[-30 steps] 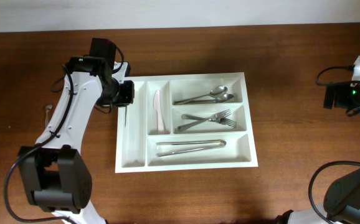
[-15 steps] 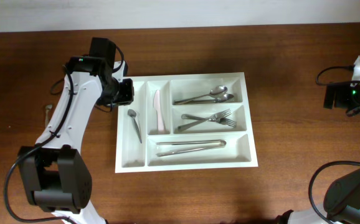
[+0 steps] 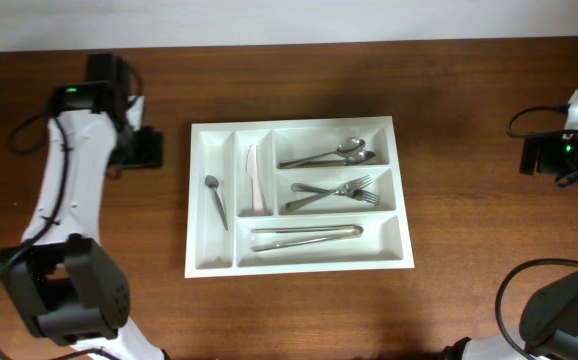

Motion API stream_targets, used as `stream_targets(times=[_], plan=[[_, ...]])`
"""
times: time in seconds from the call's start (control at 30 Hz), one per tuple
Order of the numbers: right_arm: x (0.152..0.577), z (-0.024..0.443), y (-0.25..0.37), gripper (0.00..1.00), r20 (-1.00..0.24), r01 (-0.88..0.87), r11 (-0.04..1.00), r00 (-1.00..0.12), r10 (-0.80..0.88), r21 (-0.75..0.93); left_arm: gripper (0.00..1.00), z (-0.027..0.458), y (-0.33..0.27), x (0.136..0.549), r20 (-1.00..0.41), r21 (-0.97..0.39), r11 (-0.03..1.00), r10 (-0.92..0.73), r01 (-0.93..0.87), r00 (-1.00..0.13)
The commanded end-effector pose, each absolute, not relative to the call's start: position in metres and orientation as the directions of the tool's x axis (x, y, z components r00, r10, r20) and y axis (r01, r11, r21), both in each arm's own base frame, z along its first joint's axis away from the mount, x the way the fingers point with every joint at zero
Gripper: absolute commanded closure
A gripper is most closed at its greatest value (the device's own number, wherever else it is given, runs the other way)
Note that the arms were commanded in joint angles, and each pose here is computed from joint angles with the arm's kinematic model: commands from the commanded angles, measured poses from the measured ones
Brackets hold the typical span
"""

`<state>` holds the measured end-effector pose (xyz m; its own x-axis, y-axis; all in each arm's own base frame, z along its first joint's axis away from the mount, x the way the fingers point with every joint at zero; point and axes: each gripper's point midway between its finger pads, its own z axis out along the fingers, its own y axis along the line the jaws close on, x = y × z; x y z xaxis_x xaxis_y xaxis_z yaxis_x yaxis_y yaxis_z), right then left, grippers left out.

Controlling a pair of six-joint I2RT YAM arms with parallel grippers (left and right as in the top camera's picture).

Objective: Pack container
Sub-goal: 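Carry the spoon into the narrow left compartment and release it, then move the left gripper back over the remaining metal spoon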

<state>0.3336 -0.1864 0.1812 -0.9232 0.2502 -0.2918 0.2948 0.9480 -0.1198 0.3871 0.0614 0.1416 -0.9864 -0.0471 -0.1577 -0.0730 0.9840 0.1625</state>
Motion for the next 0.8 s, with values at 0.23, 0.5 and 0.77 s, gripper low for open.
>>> stream_targets(times=[0.23, 0.5, 0.77], plan=[[0.333, 0.178, -0.186, 0.01, -0.286, 0.301, 0.947, -0.922, 0.26, -0.11, 0.06, 0.142, 0.155, 0.363, -0.136, 0.217, 0.953, -0.184, -0.21, -0.974], [0.333, 0.178, -0.186, 0.01, -0.286, 0.301, 0.947, -0.922, 0.26, -0.11, 0.05, 0.111, 0.171, 0.361, -0.125, 0.133, 0.976, -0.154, -0.17, -0.98], [0.333, 0.178, -0.186, 0.01, -0.286, 0.301, 0.947, -0.922, 0.26, -0.11, 0.03, 0.074, 0.182, 0.366, -0.088, 0.121, 0.976, -0.171, -0.181, -0.981]])
